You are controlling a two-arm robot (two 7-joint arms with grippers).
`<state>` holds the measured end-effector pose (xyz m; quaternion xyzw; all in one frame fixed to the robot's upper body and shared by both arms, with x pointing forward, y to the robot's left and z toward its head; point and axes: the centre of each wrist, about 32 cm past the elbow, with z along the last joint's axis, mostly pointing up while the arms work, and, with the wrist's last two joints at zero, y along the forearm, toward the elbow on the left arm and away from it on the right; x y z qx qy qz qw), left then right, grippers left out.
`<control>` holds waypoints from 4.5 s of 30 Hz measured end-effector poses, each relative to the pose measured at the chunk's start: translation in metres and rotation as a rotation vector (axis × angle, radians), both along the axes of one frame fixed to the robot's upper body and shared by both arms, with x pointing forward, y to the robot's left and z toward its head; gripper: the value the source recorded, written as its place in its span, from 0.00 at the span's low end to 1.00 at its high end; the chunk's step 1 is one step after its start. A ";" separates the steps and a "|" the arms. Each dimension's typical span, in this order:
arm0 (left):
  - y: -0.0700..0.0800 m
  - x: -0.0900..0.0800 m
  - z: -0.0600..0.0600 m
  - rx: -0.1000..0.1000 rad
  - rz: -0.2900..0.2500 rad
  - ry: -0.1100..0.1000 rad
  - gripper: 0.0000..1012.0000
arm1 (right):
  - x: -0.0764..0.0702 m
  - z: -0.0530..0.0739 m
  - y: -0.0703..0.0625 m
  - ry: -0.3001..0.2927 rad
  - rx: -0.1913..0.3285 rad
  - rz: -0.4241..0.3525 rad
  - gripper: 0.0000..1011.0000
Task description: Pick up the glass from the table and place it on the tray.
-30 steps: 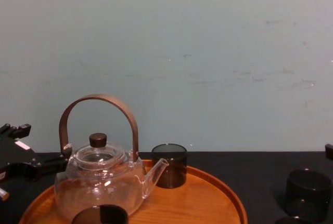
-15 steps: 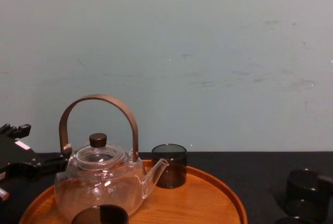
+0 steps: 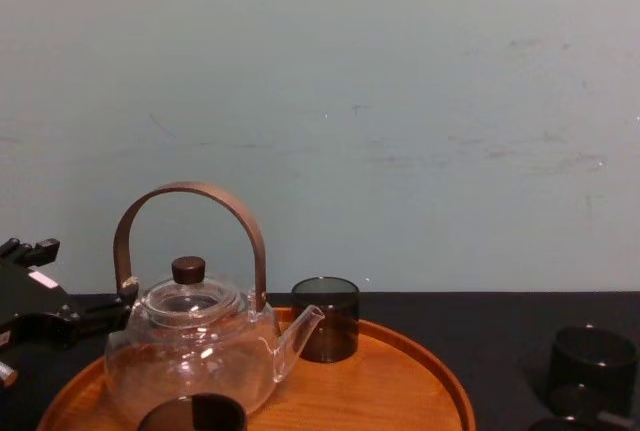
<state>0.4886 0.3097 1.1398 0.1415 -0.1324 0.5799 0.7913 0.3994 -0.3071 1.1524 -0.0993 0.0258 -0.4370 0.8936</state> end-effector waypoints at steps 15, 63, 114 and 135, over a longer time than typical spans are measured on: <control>0.000 0.000 0.000 0.000 0.000 0.000 0.99 | 0.005 -0.011 -0.001 0.055 0.020 0.011 0.99; 0.000 0.000 0.000 0.000 0.000 0.000 0.99 | 0.019 -0.032 0.009 0.143 0.017 0.043 0.99; 0.000 0.000 0.000 0.000 0.000 0.000 0.99 | 0.055 -0.048 0.017 0.111 -0.022 0.059 0.99; 0.000 0.000 0.000 0.000 0.000 0.000 0.99 | 0.055 -0.047 0.016 0.113 -0.023 0.057 0.99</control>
